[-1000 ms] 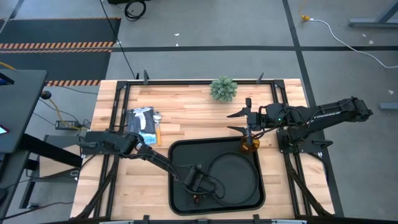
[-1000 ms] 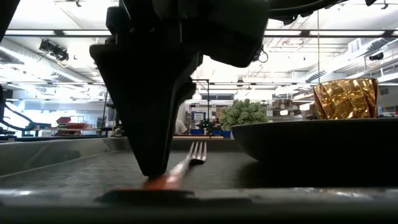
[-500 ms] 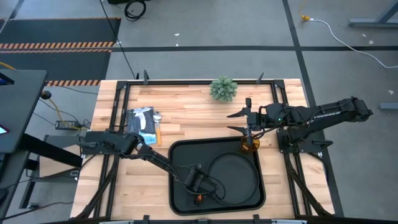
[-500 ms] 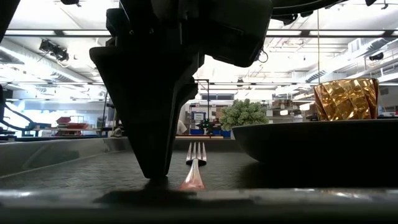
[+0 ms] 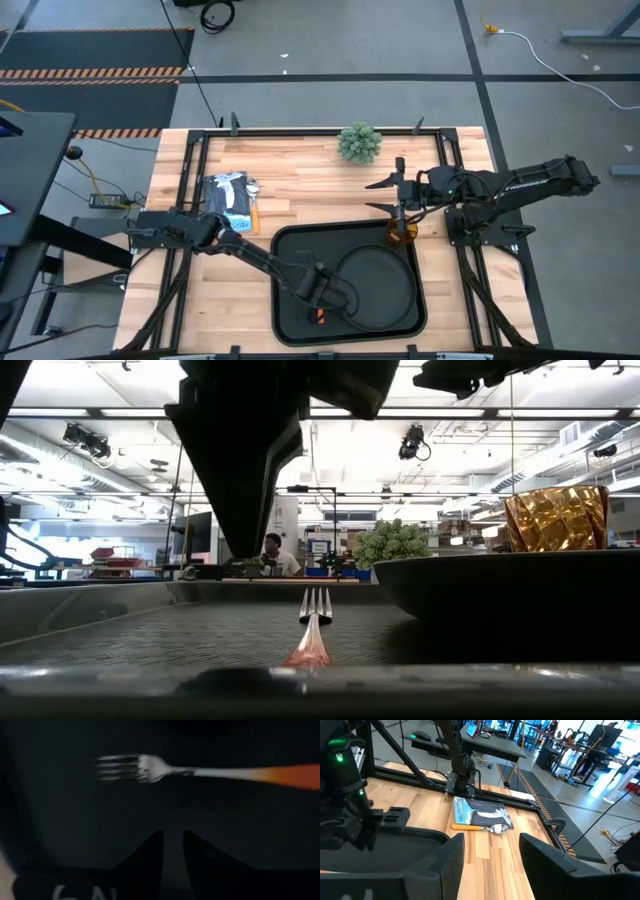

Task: Pick and place plate/cup/fork/spoon on tray
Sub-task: Put the orange fork on the black serving tray to the left of the black plate, then put the yellow spoon on the black serving tray to the left of the orange fork

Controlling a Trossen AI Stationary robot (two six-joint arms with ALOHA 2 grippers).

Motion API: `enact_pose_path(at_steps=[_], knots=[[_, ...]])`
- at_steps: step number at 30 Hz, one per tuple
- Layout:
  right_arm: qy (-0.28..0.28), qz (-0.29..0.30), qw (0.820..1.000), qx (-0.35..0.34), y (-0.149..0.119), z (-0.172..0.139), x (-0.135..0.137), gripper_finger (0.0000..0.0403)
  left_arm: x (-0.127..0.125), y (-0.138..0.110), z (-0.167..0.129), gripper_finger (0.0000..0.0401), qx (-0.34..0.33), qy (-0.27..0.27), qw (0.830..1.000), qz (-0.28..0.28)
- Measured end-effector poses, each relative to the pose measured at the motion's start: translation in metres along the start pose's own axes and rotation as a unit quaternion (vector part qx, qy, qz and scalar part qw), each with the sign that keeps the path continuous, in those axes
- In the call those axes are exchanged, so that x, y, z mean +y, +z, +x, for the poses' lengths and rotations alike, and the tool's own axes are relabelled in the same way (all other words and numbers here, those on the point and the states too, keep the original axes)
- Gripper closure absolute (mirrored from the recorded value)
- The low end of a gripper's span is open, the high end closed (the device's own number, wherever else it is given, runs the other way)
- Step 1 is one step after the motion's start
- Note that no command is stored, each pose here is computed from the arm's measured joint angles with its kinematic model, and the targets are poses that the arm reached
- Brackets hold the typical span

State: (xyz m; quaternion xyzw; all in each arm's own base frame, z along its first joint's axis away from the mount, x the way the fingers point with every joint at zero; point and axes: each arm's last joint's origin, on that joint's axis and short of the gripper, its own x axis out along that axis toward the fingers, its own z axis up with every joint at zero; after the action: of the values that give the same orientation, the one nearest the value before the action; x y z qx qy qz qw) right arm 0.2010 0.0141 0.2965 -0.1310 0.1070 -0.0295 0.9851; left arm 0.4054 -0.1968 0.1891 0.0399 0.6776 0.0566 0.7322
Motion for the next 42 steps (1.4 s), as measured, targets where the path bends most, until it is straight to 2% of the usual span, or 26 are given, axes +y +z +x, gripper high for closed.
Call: enact_pose_path(at_steps=[14,24,29,34,38,42], knots=[[0.0,-0.001,1.0,0.0,0.0,-0.003,-0.001,0.0207,0.017,-0.015,-0.009,0.0319,0.056,0.095,0.994,0.021],[0.0,-0.002,1.0,0.002,0.0,-0.003,0.0,0.0207,0.06,-0.026,-0.058,0.032,-0.015,0.169,0.985,-0.012],[0.001,-0.002,1.0,0.003,0.0,-0.003,0.0,0.0207,0.086,-0.054,-0.056,0.032,-0.035,0.184,0.98,-0.071],[0.0,-0.003,1.0,0.0,0.0,-0.003,-0.001,0.0207,0.113,-0.091,-0.04,0.032,-0.082,0.161,0.969,-0.168],[-0.001,-0.002,1.0,-0.002,0.001,-0.003,-0.001,0.0207,0.138,-0.113,-0.031,0.032,-0.121,0.15,0.944,-0.267],[-0.001,-0.002,1.0,-0.002,0.001,-0.003,-0.001,0.0207,0.156,-0.132,-0.019,0.032,-0.137,0.154,0.916,-0.344]])
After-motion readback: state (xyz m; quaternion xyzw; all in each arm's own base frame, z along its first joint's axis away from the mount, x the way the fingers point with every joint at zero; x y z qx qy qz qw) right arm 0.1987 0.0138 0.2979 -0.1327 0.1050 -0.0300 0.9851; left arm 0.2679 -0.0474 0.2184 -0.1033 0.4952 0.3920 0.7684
